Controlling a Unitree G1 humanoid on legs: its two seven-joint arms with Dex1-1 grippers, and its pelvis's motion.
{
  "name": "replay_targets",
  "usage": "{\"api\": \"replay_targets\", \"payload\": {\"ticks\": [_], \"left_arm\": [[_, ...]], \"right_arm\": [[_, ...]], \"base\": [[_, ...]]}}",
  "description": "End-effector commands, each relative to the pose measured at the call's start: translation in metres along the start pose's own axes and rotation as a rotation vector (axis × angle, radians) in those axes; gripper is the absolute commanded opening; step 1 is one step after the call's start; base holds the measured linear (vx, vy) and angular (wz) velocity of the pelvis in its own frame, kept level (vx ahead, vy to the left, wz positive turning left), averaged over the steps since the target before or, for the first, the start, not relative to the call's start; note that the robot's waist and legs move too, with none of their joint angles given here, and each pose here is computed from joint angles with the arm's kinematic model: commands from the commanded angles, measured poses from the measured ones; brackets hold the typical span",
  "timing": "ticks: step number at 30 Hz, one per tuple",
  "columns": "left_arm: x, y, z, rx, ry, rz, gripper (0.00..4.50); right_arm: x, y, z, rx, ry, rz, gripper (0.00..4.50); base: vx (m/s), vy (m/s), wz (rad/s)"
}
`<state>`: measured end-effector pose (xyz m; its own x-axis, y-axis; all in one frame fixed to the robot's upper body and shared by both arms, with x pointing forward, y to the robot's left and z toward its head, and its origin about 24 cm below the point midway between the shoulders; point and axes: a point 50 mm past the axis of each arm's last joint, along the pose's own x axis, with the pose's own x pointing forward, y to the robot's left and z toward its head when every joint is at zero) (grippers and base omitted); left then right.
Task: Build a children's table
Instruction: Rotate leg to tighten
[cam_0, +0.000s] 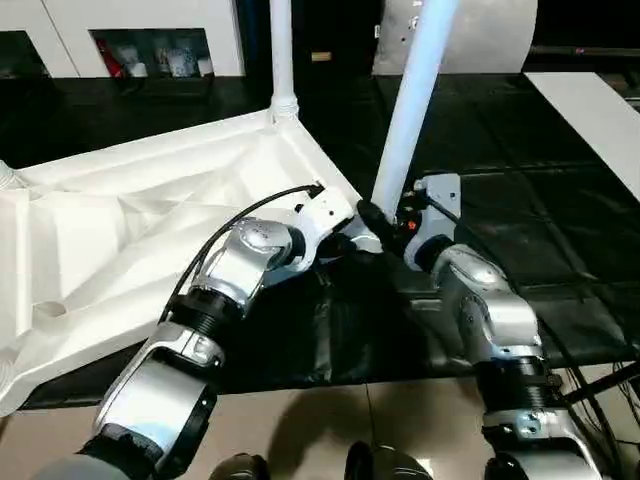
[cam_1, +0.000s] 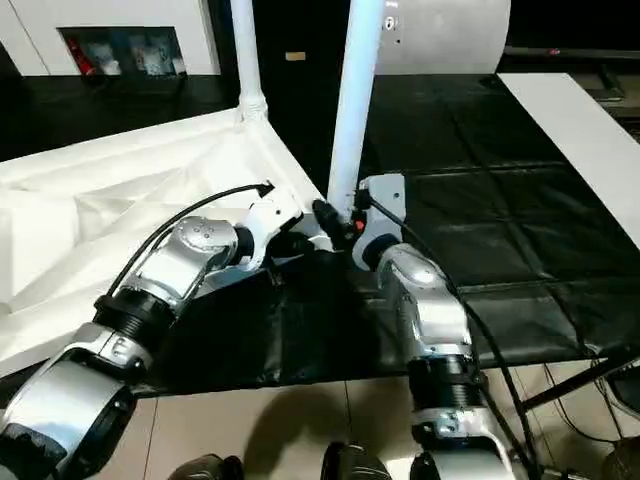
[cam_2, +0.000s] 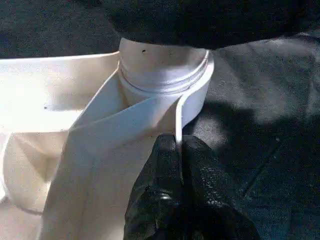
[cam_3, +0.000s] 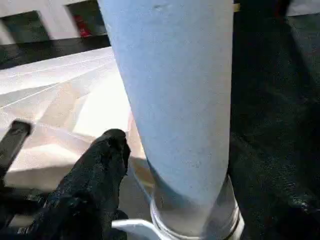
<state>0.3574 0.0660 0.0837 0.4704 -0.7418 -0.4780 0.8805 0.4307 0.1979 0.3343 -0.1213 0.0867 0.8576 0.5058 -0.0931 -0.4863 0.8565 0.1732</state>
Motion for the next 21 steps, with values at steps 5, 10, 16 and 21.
{"api": "replay_targets", "payload": {"ticks": [5, 10, 16, 21], "left_arm": [[-0.010, -0.007, -0.009, 0.070, -0.018, -0.136, 0.00], [-0.020, -0.010, -0.018, 0.151, 0.007, -0.248, 0.00], [-0.033, -0.011, -0.025, 0.249, 0.033, -0.383, 0.00], [-0.041, -0.015, -0.026, 0.338, 0.040, -0.502, 0.00]], "right_arm": [[-0.020, -0.019, 0.002, -0.141, 0.059, 0.168, 3.98], [-0.038, -0.025, 0.008, -0.209, 0.111, 0.406, 4.36], [-0.056, -0.026, 0.016, -0.256, 0.187, 0.689, 4.36], [-0.059, -0.025, 0.013, -0.255, 0.256, 0.800, 4.09]], "base": [[0.000, 0.000, 0.00], [0.000, 0.000, 0.00], [0.000, 0.000, 0.00], [0.000, 0.000, 0.00]]}}
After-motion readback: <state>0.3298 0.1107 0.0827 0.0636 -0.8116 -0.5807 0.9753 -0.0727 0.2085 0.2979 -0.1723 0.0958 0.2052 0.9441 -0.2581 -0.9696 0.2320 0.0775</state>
